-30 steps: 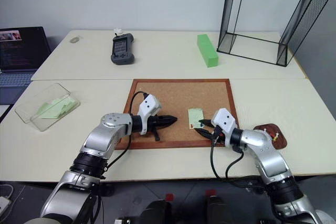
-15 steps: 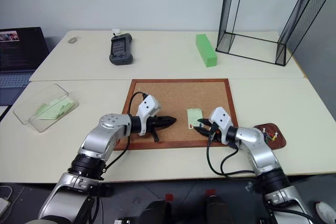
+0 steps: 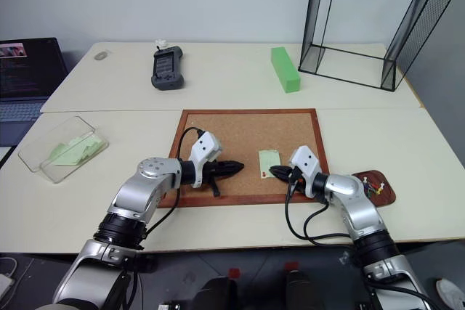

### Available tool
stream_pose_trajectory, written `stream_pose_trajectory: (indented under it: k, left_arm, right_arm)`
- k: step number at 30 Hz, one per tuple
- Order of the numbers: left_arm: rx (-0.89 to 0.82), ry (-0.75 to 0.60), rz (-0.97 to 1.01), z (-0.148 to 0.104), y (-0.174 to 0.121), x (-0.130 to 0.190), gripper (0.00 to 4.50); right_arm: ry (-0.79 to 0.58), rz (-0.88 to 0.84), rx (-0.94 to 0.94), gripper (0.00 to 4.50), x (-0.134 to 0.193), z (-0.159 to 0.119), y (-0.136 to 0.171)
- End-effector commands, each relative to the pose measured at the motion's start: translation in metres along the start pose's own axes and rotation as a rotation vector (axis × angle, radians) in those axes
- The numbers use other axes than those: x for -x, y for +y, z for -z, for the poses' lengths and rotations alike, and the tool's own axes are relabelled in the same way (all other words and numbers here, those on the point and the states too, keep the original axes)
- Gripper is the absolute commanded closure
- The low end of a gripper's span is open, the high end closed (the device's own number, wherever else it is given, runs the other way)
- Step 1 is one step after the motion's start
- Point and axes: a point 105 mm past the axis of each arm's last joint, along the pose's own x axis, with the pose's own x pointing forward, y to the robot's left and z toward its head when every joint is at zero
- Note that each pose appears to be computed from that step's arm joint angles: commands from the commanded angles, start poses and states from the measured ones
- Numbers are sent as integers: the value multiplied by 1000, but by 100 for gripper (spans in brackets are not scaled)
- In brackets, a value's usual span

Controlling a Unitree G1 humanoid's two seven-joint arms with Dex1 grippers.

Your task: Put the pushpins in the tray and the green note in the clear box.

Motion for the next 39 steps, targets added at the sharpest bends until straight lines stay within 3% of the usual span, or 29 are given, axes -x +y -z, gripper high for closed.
stream_pose_trajectory:
  k: [1, 14, 19, 25, 29, 39]
  left_arm:
    - [-14, 1, 19, -3, -3, -1, 450]
    - [-14, 4, 33, -2, -6, -3, 450]
    - [-13, 3, 36, -1, -8, -2, 450]
    - [-4, 3, 40, 2, -12, -2, 450]
    - [1, 7, 41, 4, -11, -2, 450]
    - [-12, 5, 57, 0, -8, -8, 450]
  right_arm:
    - [-109, 25, 87, 447, 9, -35, -8]
    - [-122, 83, 113, 447, 23, -47, -14]
    - [-80, 296, 83, 447, 65, -46, -39]
    - [-53, 505, -76, 447, 123, -41, -42]
    - [36, 686, -158, 447, 162, -18, -44]
    - [80, 818, -266, 447, 181, 7, -42]
